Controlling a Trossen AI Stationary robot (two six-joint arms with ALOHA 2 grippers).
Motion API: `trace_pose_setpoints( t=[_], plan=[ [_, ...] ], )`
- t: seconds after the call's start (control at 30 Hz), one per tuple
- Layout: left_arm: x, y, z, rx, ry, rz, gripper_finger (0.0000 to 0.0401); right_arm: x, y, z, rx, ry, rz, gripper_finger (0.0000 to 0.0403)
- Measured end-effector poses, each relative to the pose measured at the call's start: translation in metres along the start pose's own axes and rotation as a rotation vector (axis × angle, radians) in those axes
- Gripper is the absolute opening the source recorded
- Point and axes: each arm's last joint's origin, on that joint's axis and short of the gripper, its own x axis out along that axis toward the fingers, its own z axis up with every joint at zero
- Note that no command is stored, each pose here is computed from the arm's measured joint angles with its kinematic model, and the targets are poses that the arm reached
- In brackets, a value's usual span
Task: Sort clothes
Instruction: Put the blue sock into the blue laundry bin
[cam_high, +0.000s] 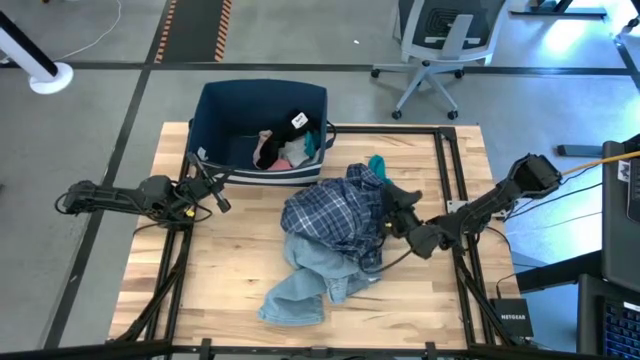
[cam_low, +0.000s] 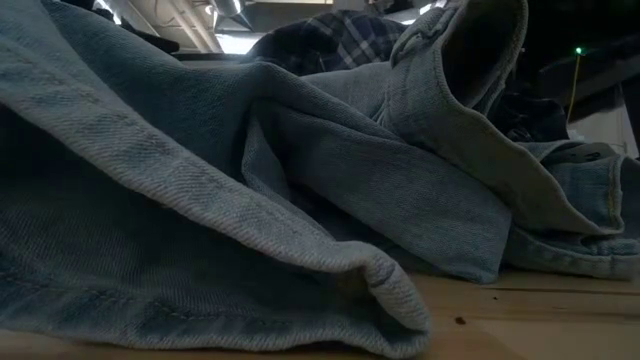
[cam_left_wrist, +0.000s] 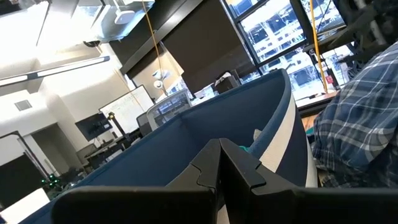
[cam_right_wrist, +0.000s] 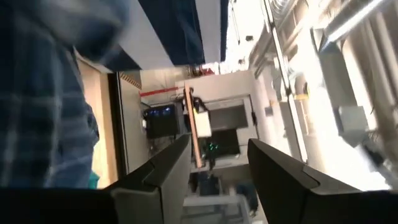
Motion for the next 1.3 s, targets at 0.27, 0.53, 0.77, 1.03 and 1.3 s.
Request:
trace_pose_setpoints(
  t=[0.27,0.53,0.77,1.03,1.3],
  plan=[
    [0.0,0.0,0.0,0.0,0.0,0.0,0.0001,0.007,0.011,-0.027,0.142,0.044,-0.013,0.0176],
    [0.0,0.0,0.0,0.0,0.0,-0.001,0.0001,0.008,0.037,-0.039,0.301,-0.218,0.236,0.0176],
    [0.0,0.0,0.0,0.0,0.0,0.0,0.0001,0.009,0.048,-0.036,0.389,-0.431,0.578,0.0176],
    [0.0,0.0,0.0,0.0,0.0,0.0,0.0001,0.005,0.036,-0.012,0.442,-0.64,0.748,0.0176],
    [0.0,0.0,0.0,0.0,0.0,0.0,0.0001,0.013,0.009,0.009,0.181,-0.428,0.582,0.0176]
  ],
)
